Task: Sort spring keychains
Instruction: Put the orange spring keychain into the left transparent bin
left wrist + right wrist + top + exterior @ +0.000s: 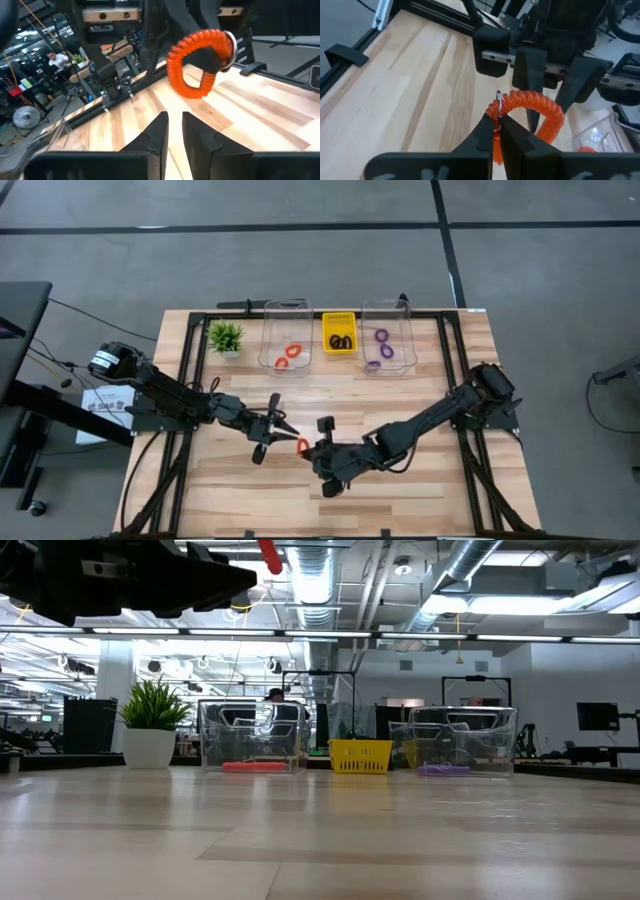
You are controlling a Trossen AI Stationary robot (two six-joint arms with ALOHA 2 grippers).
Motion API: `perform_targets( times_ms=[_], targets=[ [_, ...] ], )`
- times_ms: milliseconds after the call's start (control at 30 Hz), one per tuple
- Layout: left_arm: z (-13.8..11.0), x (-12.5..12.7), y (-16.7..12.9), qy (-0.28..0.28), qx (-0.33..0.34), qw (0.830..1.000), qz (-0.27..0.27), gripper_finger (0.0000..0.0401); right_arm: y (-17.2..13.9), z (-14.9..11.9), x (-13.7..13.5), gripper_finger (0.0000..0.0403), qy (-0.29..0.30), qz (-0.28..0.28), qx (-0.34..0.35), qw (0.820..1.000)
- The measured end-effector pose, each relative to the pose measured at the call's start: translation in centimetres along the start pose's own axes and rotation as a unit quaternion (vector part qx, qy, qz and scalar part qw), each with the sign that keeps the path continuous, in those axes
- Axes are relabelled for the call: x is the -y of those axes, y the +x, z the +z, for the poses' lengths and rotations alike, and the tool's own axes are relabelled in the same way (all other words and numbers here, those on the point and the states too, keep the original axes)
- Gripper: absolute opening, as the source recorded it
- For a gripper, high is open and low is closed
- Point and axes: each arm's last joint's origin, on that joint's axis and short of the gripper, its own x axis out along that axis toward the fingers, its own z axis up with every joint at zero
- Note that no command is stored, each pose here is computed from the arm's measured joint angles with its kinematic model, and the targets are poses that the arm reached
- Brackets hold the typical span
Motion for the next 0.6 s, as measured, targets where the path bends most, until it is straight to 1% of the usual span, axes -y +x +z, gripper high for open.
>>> perform_targets(
  times_ms=[133,300,433,600],
  targets=[
    [-0.01,-0.04,0.0,-0.001,0.002,1.0,-0.003,0.0053,0.04,-0.02,0.11,0.0006,0.0,-0.007,-0.001,1.0],
    [0.22,0.25,-0.02,-0.005,0.03,0.998,-0.049,0.0053,0.21,-0.15,0.53,0.0006,0.003,-0.025,-0.008,1.0],
    [0.27,0.33,-0.03,-0.005,0.032,0.998,-0.053,0.0053,0.19,-0.36,0.61,0.0006,0.001,-0.045,-0.02,0.999],
    [0.52,0.2,-0.03,-0.007,0.045,0.998,-0.046,0.0053,0.37,-0.52,0.96,0.0006,0.009,-0.049,-0.026,0.998]
  ],
)
